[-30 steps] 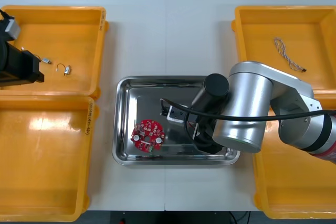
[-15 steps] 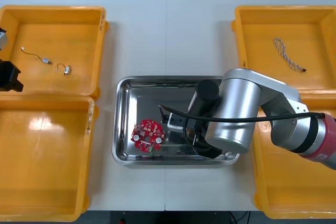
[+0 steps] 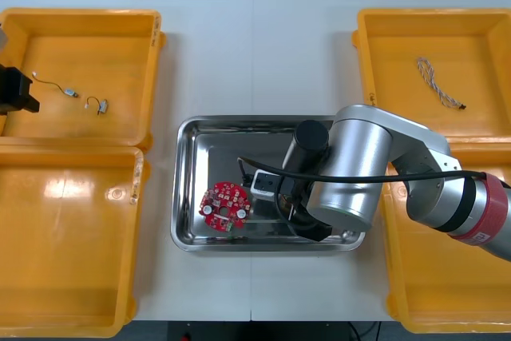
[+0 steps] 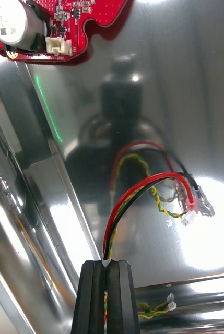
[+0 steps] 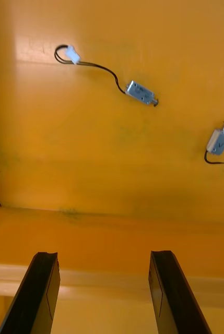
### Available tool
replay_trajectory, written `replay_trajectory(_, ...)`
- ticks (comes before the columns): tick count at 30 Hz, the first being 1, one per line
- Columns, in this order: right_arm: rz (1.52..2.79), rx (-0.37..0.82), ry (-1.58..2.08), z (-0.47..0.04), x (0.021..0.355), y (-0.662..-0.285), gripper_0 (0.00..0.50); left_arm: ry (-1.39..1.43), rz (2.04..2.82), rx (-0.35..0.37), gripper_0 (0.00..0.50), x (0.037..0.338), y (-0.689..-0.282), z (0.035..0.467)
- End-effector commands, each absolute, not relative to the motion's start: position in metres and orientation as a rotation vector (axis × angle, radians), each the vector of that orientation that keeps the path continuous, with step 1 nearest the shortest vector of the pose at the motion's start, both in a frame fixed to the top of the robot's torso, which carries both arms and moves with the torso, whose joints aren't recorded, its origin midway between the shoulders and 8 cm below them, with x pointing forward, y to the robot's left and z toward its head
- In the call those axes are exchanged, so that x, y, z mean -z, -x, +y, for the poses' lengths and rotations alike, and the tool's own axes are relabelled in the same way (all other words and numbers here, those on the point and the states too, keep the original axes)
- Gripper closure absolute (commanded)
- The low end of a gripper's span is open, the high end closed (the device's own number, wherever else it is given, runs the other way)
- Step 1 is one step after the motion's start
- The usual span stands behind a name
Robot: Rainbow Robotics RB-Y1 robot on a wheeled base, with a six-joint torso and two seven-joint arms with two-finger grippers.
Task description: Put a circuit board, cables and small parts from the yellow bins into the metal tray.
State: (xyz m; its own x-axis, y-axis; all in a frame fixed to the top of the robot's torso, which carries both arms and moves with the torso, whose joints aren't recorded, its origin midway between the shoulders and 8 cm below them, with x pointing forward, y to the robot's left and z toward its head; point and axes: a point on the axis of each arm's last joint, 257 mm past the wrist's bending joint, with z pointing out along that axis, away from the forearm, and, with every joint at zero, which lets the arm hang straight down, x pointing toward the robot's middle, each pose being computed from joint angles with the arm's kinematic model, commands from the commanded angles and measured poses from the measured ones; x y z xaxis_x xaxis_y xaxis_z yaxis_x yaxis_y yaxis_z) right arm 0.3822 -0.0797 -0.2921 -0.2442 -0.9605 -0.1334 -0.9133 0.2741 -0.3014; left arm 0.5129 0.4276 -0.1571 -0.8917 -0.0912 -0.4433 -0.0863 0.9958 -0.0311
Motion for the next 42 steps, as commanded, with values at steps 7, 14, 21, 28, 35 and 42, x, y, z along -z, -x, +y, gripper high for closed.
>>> replay_trajectory(7, 2.218, 0.217, 1.791, -0.072, 0.296, -0.374, 0.0, 0.057, 2.569, -0.087, 0.0, 0.126, -0.559, 0.441)
replay_trajectory(14, 2.223, 0.229, 1.783, -0.075, 0.294, -0.376, 0.0, 0.034, 2.552, -0.108, 0.0, 0.131, -0.574, 0.438)
replay_trajectory(21, 2.23, 0.257, 1.75, -0.079, 0.279, -0.388, 0.0, 0.036, 2.546, -0.083, 0.0, 0.131, -0.584, 0.428)
replay_trajectory(28, 2.281, 0.295, 1.682, -0.095, 0.251, -0.403, 0.0, 0.042, 2.524, -0.068, 0.0, 0.138, -0.602, 0.42)
replay_trajectory(35, 2.352, 0.257, 1.606, -0.108, 0.211, -0.412, 0.0, 0.014, 2.514, -0.089, 0.0, 0.149, -0.612, 0.41)
replay_trajectory(42, 2.437, 0.211, 1.487, -0.133, 0.174, -0.419, 0.0, 0.016, 2.51, -0.078, 0.0, 0.148, -0.615, 0.403)
